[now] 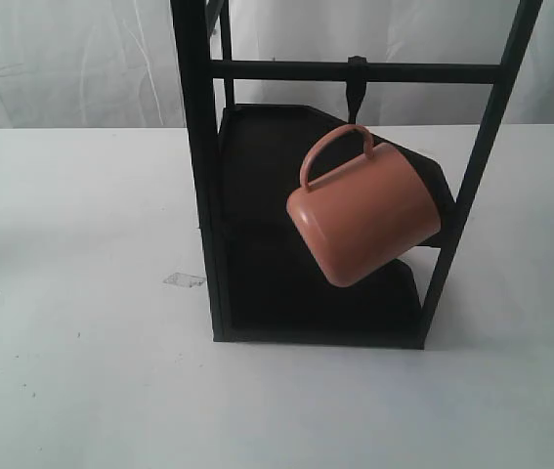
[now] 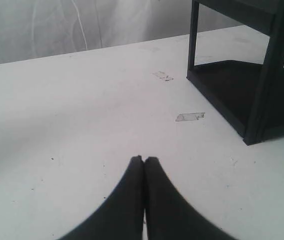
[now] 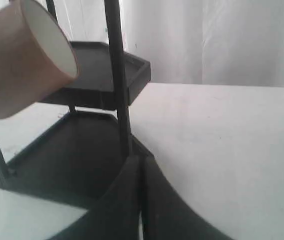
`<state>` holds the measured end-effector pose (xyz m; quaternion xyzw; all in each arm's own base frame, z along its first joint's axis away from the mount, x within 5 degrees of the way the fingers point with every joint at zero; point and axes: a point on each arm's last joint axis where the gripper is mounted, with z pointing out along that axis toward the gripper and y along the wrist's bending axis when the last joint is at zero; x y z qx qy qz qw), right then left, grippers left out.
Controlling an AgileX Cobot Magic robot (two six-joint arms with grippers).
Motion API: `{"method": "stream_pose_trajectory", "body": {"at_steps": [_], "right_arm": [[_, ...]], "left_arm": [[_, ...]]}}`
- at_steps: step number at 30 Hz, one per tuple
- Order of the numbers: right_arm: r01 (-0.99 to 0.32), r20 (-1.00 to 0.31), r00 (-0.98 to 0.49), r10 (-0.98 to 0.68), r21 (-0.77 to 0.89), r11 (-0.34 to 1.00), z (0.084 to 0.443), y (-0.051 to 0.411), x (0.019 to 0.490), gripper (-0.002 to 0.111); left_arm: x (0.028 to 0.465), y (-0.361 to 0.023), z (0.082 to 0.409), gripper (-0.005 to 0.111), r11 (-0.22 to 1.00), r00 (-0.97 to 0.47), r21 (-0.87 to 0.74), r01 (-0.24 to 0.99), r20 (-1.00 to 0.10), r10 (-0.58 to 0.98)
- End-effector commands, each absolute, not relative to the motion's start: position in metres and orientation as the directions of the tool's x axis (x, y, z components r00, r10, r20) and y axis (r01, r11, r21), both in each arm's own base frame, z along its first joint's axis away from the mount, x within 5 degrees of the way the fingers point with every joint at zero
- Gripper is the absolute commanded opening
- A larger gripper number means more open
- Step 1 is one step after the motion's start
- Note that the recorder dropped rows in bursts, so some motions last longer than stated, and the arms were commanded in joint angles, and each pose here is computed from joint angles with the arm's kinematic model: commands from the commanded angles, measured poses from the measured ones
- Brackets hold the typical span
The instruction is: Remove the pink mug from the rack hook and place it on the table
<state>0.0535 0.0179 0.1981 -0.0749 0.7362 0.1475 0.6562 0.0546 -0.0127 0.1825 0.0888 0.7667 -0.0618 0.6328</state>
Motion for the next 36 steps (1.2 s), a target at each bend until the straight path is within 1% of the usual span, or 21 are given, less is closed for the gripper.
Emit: {"method": "stream_pose_trajectory", "body": {"at_steps": [1,3,7,11,12,14,15,18,20,22,23,25,27,28,29,30,31,33,34,35,36], "right_arm": [[-0.310,-0.975,-0.038,0.220,0.221,0.925,0.208,0.018,0.054,0.000],[-0.319,-0.961,-0.008,0.277,0.265,0.910,0.213,0.017,0.053,0.000],[-0.343,-0.941,0.073,0.331,0.288,0.894,0.222,0.017,0.052,0.000],[-0.374,-0.881,0.088,0.466,0.404,0.835,0.228,0.016,0.051,0.000],[-0.376,-0.878,0.087,0.471,0.409,0.832,0.228,0.016,0.051,0.000],[-0.365,-0.882,0.058,0.467,0.417,0.833,0.229,0.016,0.051,0.000],[-0.352,-0.889,0.007,0.458,0.426,0.833,0.238,0.016,0.049,0.000],[-0.338,-0.903,-0.072,0.425,0.423,0.841,0.256,0.015,0.042,0.000],[-0.338,-0.917,-0.130,0.378,0.399,0.852,0.272,0.015,0.036,0.000],[-0.364,-0.941,-0.173,0.291,0.336,0.869,0.288,0.015,0.030,0.000],[-0.396,-0.953,-0.221,0.207,0.282,0.874,0.294,0.018,0.027,0.000],[-0.449,-0.952,-0.283,0.115,0.238,0.861,0.306,0.022,0.023,0.000],[-0.509,-0.943,-0.334,-0.013,0.169,0.844,0.316,0.026,0.022,0.000],[-0.566,-0.919,-0.367,-0.145,0.097,0.819,0.323,0.031,0.024,0.000],[-0.590,-0.908,-0.373,-0.190,0.074,0.804,0.325,0.034,0.026,0.000],[-0.661,-0.889,-0.363,-0.281,0.033,0.750,0.330,0.041,0.030,0.000],[-0.710,-0.880,-0.338,-0.333,0.006,0.704,0.333,0.047,0.034,0.000],[-0.780,-0.873,-0.279,-0.400,-0.037,0.625,0.337,0.060,0.049,0.008],[-0.815,-0.869,-0.229,-0.439,-0.076,0.575,0.337,0.068,0.060,0.022],[-0.820,-0.864,-0.205,-0.459,-0.104,0.563,0.336,0.073,0.073,0.038],[-0.811,-0.868,-0.203,-0.453,-0.111,0.575,0.336,0.075,0.079,0.050]], "left_arm": [[0.054,-0.013,0.181,0.000,0.978,-0.190,0.005,0.211,-0.981,0.046],[0.054,-0.013,0.181,0.000,0.978,-0.190,0.005,0.211,-0.981,0.046],[0.054,-0.013,0.181,0.000,0.978,-0.190,0.005,0.211,-0.981,0.046],[0.054,-0.013,0.181,0.000,0.978,-0.190,0.005,0.211,-0.981,0.046],[0.054,-0.013,0.181,0.000,0.978,-0.190,0.005,0.211,-0.981,0.046],[0.054,-0.013,0.181,0.000,0.978,-0.190,0.005,0.211,-0.981,0.046],[0.054,-0.013,0.181,0.000,0.978,-0.190,0.005,0.211,-0.981,0.046],[0.054,-0.013,0.181,0.000,0.978,-0.190,0.005,0.211,-0.981,0.046],[0.054,-0.013,0.181,0.000,0.978,-0.190,0.005,0.211,-0.981,0.046],[0.054,-0.013,0.181,0.000,0.978,-0.190,0.005,0.211,-0.981,0.046],[0.054,-0.013,0.181,0.000,0.978,-0.190,0.005,0.211,-0.981,0.046],[0.054,-0.013,0.181,0.000,0.978,-0.190,0.005,0.211,-0.981,0.046],[0.054,-0.013,0.181,0.000,0.978,-0.190,0.005,0.211,-0.981,0.046],[0.054,-0.013,0.181,0.000,0.978,-0.190,0.005,0.211,-0.981,0.046],[0.054,-0.013,0.181,0.000,0.978,-0.190,0.005,0.211,-0.981,0.046],[0.054,-0.013,0.181,0.000,0.978,-0.190,0.005,0.211,-0.981,0.046],[0.054,-0.013,0.181,0.000,0.978,-0.190,0.005,0.211,-0.981,0.046],[0.054,-0.013,0.181,0.000,0.978,-0.190,0.005,0.211,-0.981,0.046],[0.054,-0.013,0.181,0.000,0.978,-0.190,0.005,0.211,-0.981,0.046],[0.054,-0.013,0.181,0.000,0.978,-0.190,0.005,0.211,-0.981,0.046],[0.054,-0.013,0.181,0.000,0.978,-0.190,0.005,0.211,-0.981,0.046]]}}
